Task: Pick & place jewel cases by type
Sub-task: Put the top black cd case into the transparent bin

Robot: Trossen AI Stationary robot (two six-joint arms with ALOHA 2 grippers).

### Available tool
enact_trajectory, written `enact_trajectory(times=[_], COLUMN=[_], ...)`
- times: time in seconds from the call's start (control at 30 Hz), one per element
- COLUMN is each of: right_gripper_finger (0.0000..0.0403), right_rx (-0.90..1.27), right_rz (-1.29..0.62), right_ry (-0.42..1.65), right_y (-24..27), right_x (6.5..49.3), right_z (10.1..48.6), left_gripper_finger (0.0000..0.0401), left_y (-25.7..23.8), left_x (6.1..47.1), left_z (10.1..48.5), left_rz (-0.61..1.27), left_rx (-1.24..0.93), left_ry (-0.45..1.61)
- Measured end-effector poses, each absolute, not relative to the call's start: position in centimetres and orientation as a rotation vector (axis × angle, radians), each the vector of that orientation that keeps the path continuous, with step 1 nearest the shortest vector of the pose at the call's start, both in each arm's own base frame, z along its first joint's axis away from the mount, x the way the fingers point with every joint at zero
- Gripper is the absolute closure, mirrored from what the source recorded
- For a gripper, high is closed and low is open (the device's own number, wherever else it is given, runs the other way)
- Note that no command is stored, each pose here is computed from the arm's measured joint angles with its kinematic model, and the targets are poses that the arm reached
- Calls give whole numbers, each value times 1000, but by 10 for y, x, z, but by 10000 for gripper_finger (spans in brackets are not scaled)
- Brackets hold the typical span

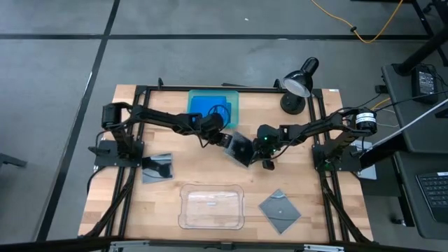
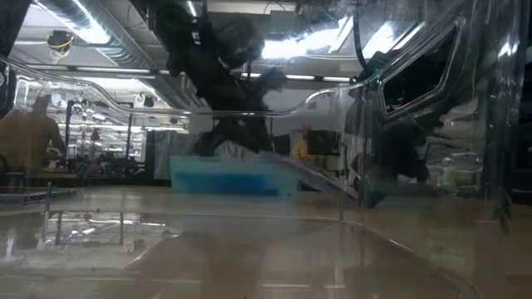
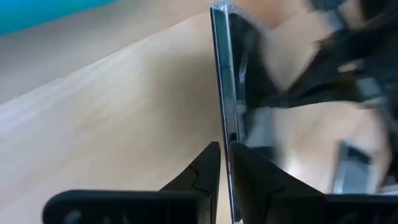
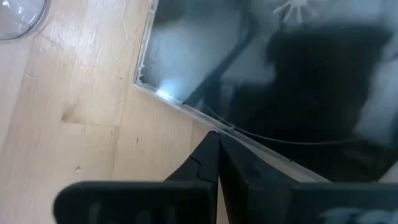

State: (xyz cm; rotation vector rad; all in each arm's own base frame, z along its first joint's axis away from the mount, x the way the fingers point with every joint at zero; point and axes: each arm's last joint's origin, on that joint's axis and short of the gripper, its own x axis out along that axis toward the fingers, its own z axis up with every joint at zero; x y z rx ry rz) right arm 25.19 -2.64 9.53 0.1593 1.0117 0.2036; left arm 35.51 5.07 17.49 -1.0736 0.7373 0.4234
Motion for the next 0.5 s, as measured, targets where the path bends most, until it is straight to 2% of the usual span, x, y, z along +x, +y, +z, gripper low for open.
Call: enact_trajectory(times=[0.13, 0.5], right_gripper_finger=[393, 393], right_rx=[155, 146], right_rz=[204, 208], right_ry=[1009, 1004], right_y=[-27, -27], right_x=[252, 252], right_z=[95, 95], left_gripper_finger=[365, 361], left_y=[47, 45], left_x=[359, 365], left_z=[195, 198], left_rz=[352, 301], left_rx=[-1075, -1091], left_ry=[639, 570])
